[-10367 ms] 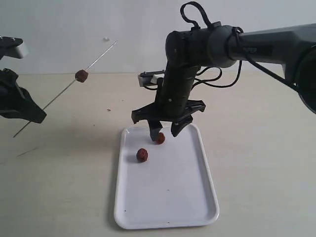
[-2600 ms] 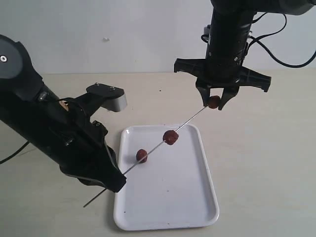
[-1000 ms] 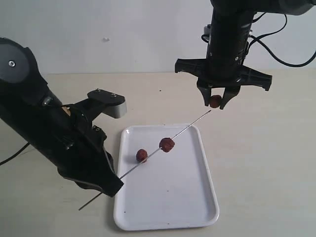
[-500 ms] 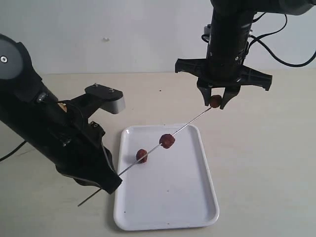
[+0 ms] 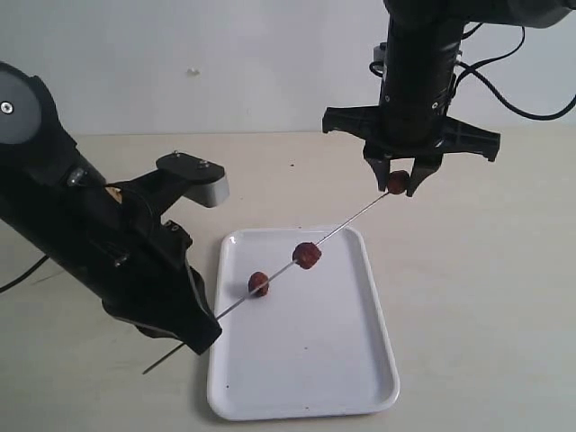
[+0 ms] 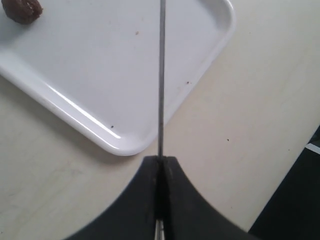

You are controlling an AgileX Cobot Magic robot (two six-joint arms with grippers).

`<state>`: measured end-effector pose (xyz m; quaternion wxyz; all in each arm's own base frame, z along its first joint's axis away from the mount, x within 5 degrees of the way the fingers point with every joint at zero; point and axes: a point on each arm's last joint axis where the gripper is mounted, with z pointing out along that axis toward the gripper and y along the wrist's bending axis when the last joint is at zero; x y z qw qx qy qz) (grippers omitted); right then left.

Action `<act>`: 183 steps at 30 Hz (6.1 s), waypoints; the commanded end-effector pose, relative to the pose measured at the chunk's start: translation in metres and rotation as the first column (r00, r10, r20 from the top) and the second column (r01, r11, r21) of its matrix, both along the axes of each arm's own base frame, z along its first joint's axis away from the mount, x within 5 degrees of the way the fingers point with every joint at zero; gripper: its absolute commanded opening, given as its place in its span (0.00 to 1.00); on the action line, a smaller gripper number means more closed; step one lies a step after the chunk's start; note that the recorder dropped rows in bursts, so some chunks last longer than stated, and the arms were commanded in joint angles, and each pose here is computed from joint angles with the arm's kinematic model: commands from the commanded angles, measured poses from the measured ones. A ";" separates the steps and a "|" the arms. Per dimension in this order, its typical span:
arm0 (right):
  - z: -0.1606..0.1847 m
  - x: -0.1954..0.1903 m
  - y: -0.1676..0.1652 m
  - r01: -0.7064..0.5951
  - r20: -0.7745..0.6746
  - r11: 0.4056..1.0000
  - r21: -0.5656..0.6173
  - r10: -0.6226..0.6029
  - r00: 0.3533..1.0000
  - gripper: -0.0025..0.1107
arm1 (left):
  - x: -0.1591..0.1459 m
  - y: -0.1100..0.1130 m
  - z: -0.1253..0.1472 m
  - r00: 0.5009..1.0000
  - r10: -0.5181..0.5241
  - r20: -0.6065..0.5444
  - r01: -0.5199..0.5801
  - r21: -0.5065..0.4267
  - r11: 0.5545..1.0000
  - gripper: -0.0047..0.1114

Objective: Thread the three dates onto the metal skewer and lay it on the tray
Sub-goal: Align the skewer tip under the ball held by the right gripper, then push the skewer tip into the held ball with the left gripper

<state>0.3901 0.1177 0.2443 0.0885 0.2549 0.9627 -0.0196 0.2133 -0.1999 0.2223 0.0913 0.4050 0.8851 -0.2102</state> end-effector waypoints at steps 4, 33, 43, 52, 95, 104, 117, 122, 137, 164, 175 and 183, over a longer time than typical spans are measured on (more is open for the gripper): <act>0.002 0.000 -0.002 -0.004 0.008 1.000 -0.006 0.004 1.000 0.29 | 0.003 -0.001 0.006 0.999 0.022 0.032 -0.021 -0.032 0.999 0.04; 0.002 0.001 0.000 -0.014 0.025 1.000 0.013 0.014 1.000 0.29 | 0.002 -0.001 0.005 1.000 0.015 0.022 -0.015 -0.026 1.000 0.04; 0.002 0.000 0.001 -0.021 0.017 1.000 0.011 0.021 1.000 0.29 | 0.003 -0.001 0.005 1.000 0.016 0.027 -0.015 -0.028 1.000 0.04; 0.002 0.000 0.005 -0.045 0.023 0.998 0.034 0.044 0.999 0.29 | 0.005 -0.002 0.003 0.999 0.023 0.033 -0.022 -0.029 0.999 0.04; 0.025 -0.005 0.009 -0.114 0.142 0.981 -0.158 0.137 0.980 0.29 | 0.016 -0.017 0.007 0.996 -0.031 -0.080 0.029 -0.015 0.999 0.04; 0.027 -0.010 0.017 -0.123 0.139 0.981 -0.149 0.144 0.980 0.29 | 0.016 -0.019 0.008 0.996 -0.019 -0.086 0.017 -0.032 0.999 0.04; 0.030 -0.008 0.008 -0.063 0.156 0.970 -0.233 0.101 0.983 0.29 | 0.008 -0.013 0.031 0.999 -0.005 -0.038 0.003 -0.072 0.997 0.04; 0.014 -0.014 0.007 -0.020 0.117 0.974 -0.227 0.048 0.992 0.29 | 0.006 -0.011 0.025 0.999 -0.002 -0.051 -0.001 -0.061 0.998 0.04; -0.005 -0.023 0.010 0.020 0.060 0.986 -0.164 -0.011 0.998 0.29 | -0.003 -0.005 0.007 0.997 -0.012 -0.073 0.009 -0.033 0.999 0.04; -0.005 -0.022 0.010 0.078 0.084 0.986 -0.150 -0.065 0.994 0.29 | -0.003 -0.007 0.009 0.997 -0.018 -0.073 0.013 -0.066 0.998 0.04; -0.005 -0.021 0.010 0.075 0.088 0.986 -0.147 -0.062 0.994 0.29 | -0.003 -0.007 0.008 0.997 -0.018 -0.076 0.013 -0.065 0.998 0.04; -0.005 -0.022 0.011 0.077 0.085 0.988 -0.137 -0.065 0.994 0.29 | -0.001 -0.008 0.008 0.998 -0.009 -0.060 0.004 -0.070 0.998 0.04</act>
